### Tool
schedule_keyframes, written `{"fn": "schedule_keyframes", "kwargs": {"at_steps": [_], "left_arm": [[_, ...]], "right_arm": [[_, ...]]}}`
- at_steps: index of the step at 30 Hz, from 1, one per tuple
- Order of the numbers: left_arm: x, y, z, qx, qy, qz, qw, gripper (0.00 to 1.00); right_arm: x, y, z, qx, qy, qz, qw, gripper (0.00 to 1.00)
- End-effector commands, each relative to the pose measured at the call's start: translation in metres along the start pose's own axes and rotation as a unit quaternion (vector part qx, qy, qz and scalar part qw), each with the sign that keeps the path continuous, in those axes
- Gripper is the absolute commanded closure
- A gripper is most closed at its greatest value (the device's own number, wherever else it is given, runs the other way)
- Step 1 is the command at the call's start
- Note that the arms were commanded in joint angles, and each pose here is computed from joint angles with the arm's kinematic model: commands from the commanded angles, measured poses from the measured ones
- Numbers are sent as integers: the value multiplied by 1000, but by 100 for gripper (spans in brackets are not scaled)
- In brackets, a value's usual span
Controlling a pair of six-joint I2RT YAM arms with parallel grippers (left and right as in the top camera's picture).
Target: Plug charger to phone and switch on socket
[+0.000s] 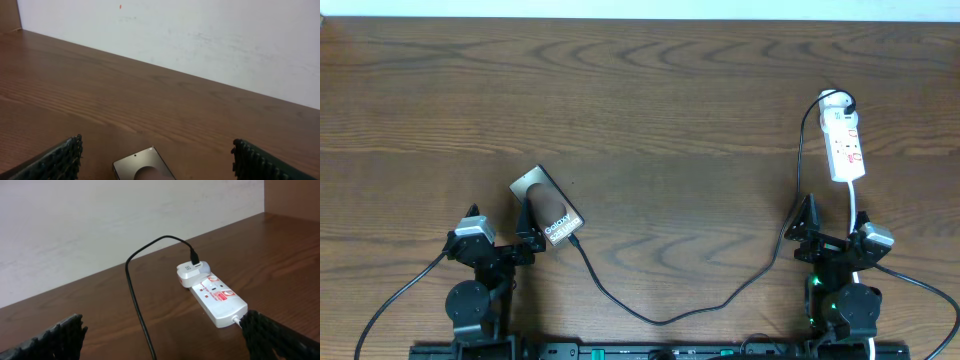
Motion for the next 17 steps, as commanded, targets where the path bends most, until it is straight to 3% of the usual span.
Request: {"fn": "schedule_keyframes", "kwargs": {"at_steps": [1,17], "left_arm": [[-1,-2,11,-1,23,9,1000,6],[-1,-2,11,-1,23,9,1000,6]], "right_arm": [[1,0,0,2,-4,3,1000,1],[1,0,0,2,-4,3,1000,1]]}}
Point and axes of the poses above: each gripper's point midway between its finger pads, its own x axis back along the fingers, its own y axis along the line the jaws close on, z = x × y, the point moved 8 cm from there along x, back along the fingers, and after that the axes turned 12 degrees about -x, right-handed, at the moved point
